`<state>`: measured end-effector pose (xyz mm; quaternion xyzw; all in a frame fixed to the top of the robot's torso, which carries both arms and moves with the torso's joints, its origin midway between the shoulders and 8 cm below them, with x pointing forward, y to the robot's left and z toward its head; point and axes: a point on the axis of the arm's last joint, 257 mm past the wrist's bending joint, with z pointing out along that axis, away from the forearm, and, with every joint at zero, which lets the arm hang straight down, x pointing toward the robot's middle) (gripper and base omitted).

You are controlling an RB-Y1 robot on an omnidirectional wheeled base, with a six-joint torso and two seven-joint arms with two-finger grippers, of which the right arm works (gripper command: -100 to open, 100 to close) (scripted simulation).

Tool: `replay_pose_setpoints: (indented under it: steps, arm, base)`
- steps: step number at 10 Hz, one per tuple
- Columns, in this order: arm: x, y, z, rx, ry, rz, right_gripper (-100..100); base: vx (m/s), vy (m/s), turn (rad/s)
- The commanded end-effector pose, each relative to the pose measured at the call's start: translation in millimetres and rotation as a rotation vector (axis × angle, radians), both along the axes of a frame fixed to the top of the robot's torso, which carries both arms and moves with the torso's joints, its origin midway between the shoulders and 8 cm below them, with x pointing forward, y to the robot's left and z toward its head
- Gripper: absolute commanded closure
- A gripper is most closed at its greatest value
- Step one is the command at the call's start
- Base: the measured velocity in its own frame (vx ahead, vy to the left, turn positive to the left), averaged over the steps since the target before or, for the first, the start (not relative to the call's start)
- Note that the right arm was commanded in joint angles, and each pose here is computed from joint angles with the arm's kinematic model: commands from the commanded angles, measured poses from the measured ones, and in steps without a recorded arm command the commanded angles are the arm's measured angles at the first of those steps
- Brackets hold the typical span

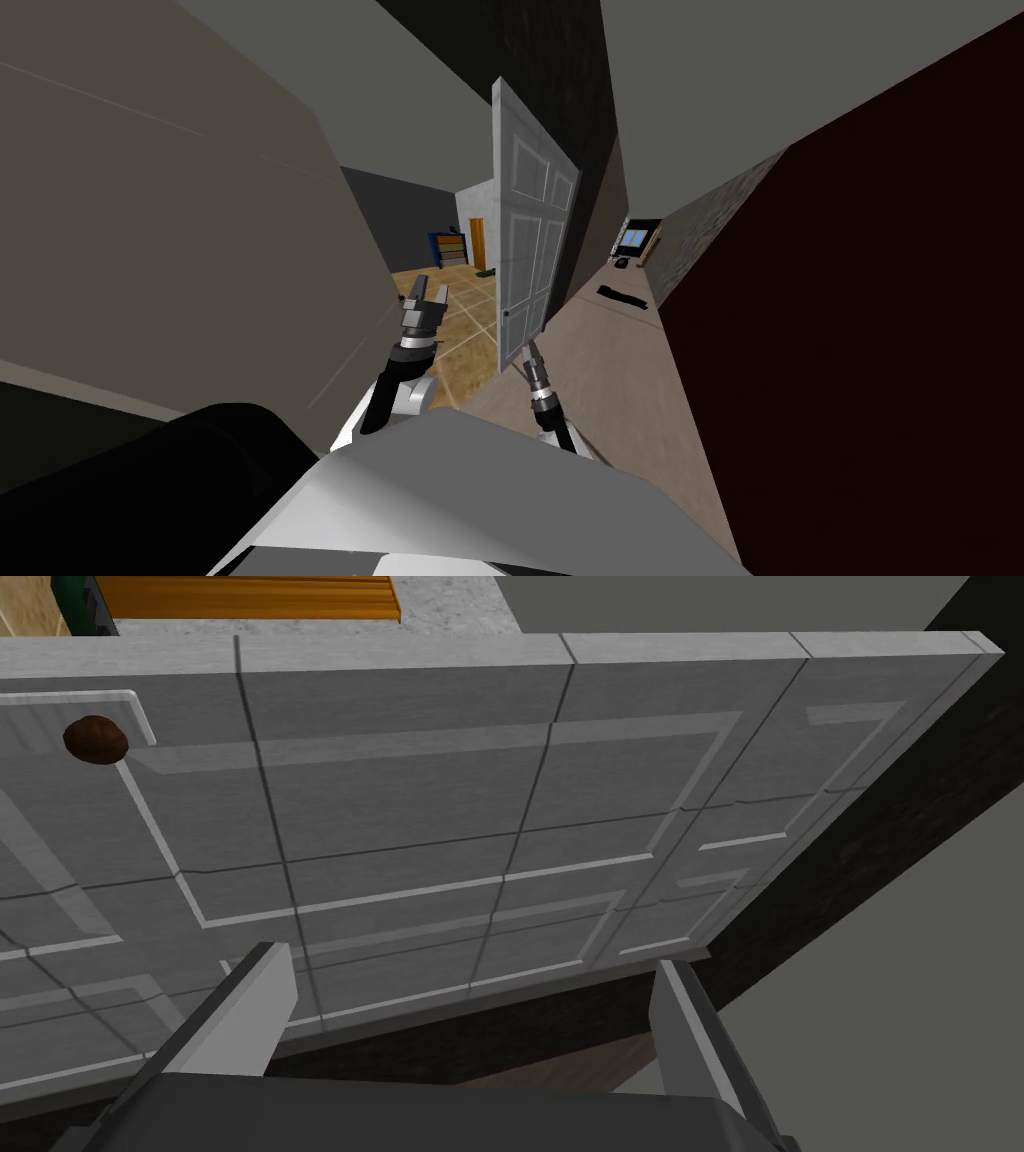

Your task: Push the door open

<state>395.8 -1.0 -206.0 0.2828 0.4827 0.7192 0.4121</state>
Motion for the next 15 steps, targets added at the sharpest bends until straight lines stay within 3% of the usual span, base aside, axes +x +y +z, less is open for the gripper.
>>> replay_pose_setpoints:
  steps: [1, 4, 6, 9, 12, 15]
  arm:
    - [-5.9, 12.6, -12.8, -0.01, 0.022, 0.037, -100]
    - [-18.0, 36.8, -36.6, -0.032, 0.062, 0.105, -100]
    - [-23.1, 45.4, -45.6, -0.042, 0.077, 0.131, -100]
    - [-39.9, 68.6, -72.7, -0.075, 0.12, 0.205, -100]
    - [-48.3, 78.0, -85.3, -0.092, 0.139, 0.239, -100]
    - [-65.6, 93.9, -109.9, -0.13, 0.175, 0.303, -100]
  base:
    - [0.137, -0.026, 0.0]
    - [0.168, -0.041, 0.001]
    - [0.117, -0.022, 0.002]
    - [0.177, -0.011, 0.001]
    - [0.133, -0.033, 0.0]
    - [0.145, -0.031, 0.001]
